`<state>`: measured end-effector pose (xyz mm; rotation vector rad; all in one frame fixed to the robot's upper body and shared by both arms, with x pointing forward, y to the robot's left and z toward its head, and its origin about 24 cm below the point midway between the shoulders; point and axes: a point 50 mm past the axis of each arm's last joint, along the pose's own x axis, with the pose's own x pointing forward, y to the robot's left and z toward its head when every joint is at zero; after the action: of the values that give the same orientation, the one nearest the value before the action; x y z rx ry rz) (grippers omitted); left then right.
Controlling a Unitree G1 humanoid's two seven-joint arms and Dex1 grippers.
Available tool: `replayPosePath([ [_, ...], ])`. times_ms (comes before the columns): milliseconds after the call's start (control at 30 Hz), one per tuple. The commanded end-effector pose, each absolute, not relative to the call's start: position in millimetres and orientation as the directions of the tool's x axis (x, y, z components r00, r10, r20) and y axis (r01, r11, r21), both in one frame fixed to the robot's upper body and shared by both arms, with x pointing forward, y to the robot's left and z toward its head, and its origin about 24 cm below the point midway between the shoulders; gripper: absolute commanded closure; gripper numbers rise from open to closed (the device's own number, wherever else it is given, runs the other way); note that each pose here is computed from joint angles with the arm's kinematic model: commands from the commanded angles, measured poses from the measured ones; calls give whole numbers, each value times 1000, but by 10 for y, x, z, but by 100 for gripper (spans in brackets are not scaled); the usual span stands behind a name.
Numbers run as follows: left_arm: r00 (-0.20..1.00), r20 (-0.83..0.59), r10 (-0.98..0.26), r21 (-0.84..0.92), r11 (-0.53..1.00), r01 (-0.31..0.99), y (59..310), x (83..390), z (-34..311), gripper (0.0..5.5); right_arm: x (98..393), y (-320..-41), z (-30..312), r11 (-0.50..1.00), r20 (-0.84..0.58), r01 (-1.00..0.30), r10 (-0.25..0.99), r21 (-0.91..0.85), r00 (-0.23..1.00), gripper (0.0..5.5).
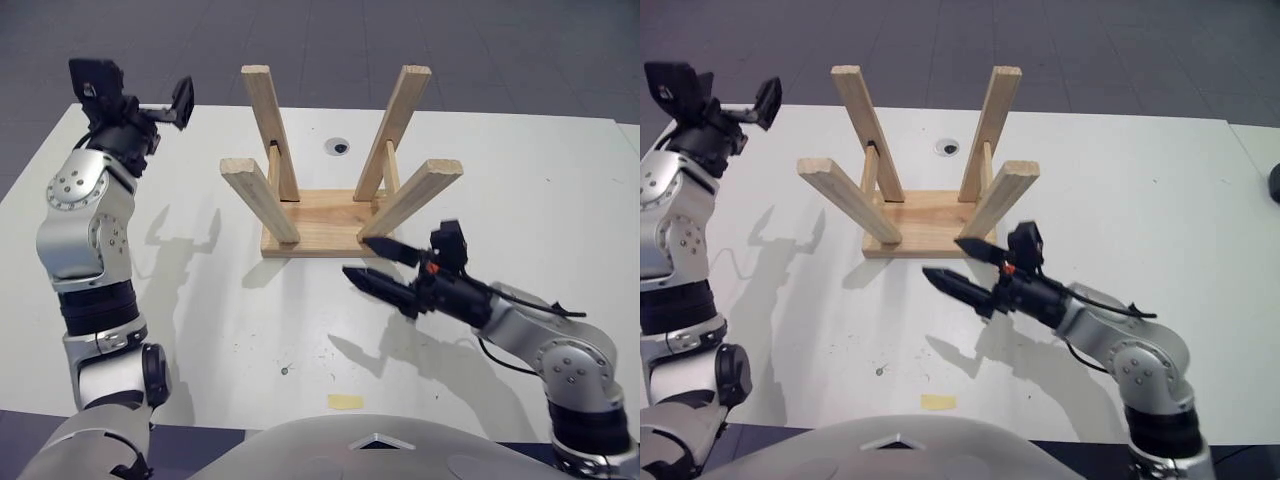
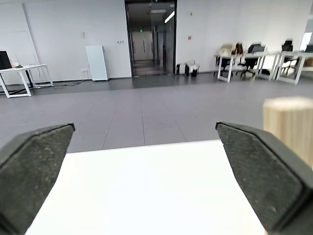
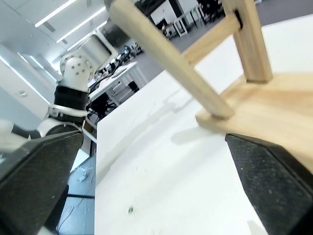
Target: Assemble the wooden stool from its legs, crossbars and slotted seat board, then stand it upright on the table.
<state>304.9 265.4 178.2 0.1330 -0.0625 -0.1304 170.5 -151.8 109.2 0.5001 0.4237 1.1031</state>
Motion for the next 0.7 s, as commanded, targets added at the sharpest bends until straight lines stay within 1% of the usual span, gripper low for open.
replayPosePath([
  [33, 940, -203, -274, 305, 895, 327, 2910, 2792, 1408, 12, 1848, -1904, 994, 533, -172, -675, 832, 510, 528, 10],
  [67, 884, -295, -364, 337, 826, 452, 2886, 2662, 1313, 12, 1897, -2019, 960, 570, -200, -662, 810, 486, 551, 10],
  [100, 822, -362, -440, 324, 768, 553, 2846, 2555, 1251, 12, 1941, -2104, 945, 596, -219, -661, 795, 457, 565, 10],
  [133, 769, -399, -500, 295, 724, 624, 2798, 2497, 1224, 12, 1978, -2168, 944, 617, -231, -662, 781, 425, 580, 10],
  [200, 686, -427, -589, 245, 655, 715, 2694, 2474, 1209, 12, 2066, -2206, 990, 616, -214, -690, 784, 381, 582, 10],
  [267, 597, -466, -653, 217, 570, 792, 2567, 2510, 1179, 12, 2148, -2204, 1013, 583, -198, -724, 811, 369, 551, 10],
  [333, 527, -471, -707, 196, 499, 844, 2422, 2566, 1185, 12, 2237, -2206, 969, 574, -215, -746, 819, 338, 532, 10],
  [400, 483, -433, -761, 195, 444, 875, 2222, 2690, 1206, 12, 2364, -2174, 914, 560, -227, -773, 828, 298, 513, 10],
  [500, 479, -396, -783, 219, 426, 878, 2037, 2882, 1166, 12, 2534, -2083, 870, 520, -226, -813, 852, 261, 473, 10],
  [633, 478, -385, -790, 200, 434, 878, 1984, 3043, 1075, 12, 2732, -2013, 815, 498, -233, -837, 862, 228, 450, 10],
  [667, 477, -398, -784, 191, 438, 879, 2012, 3067, 1029, 10, 2765, -1990, 793, 489, -231, -841, 867, 232, 441, 32],
  [700, 473, -412, -779, 170, 444, 880, 2058, 3073, 981, 31, 2800, -1962, 766, 483, -230, -844, 871, 234, 435, 42],
])
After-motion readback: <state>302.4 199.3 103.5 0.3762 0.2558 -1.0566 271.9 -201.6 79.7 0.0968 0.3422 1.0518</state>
